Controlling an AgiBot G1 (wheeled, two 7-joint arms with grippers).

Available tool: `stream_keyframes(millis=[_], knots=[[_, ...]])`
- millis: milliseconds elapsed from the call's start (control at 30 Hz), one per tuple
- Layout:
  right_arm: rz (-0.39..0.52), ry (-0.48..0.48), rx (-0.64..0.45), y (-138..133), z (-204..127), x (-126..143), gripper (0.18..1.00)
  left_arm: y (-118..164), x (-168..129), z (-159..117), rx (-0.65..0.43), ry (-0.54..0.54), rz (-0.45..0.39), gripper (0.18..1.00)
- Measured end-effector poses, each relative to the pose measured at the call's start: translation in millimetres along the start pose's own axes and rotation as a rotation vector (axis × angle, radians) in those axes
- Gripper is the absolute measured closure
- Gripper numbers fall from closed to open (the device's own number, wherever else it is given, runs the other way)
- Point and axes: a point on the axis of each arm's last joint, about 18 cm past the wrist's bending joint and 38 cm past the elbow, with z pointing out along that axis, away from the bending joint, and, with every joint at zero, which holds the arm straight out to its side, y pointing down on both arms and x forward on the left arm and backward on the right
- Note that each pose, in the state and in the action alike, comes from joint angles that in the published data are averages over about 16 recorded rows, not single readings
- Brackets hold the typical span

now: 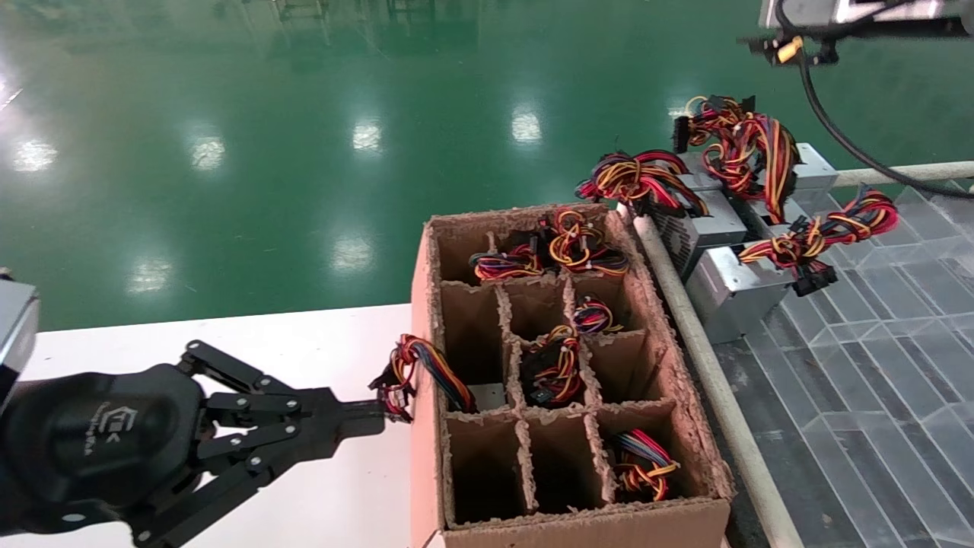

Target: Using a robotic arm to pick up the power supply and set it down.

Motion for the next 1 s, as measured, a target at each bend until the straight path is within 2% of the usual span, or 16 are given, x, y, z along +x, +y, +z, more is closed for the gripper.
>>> stream_keyframes(millis=[167,300,500,700,1000], knots=[[0.075,-0.007,0.095,-13.1,3.5,-17.7,0.487,0.0,0.0,0.0,0.000,0.000,0.000,0.993],[0.169,-0.025,0.174,-23.8,5.4,-37.6,0.391,0.0,0.0,0.0,0.000,0.000,0.000,0.993],[0.316,-0.063,0.296,-39.6,1.5,-68.4,0.290,0.0,0.0,0.0,0.000,0.000,0.000,0.993],[0.453,-0.109,0.410,-54.3,-9.6,-95.7,0.223,0.0,0.0,0.0,0.000,0.000,0.000,0.983],[0.638,-0.195,0.567,-74.7,-37.7,-130.9,0.185,0.0,0.0,0.0,0.000,0.000,0.000,0.920]])
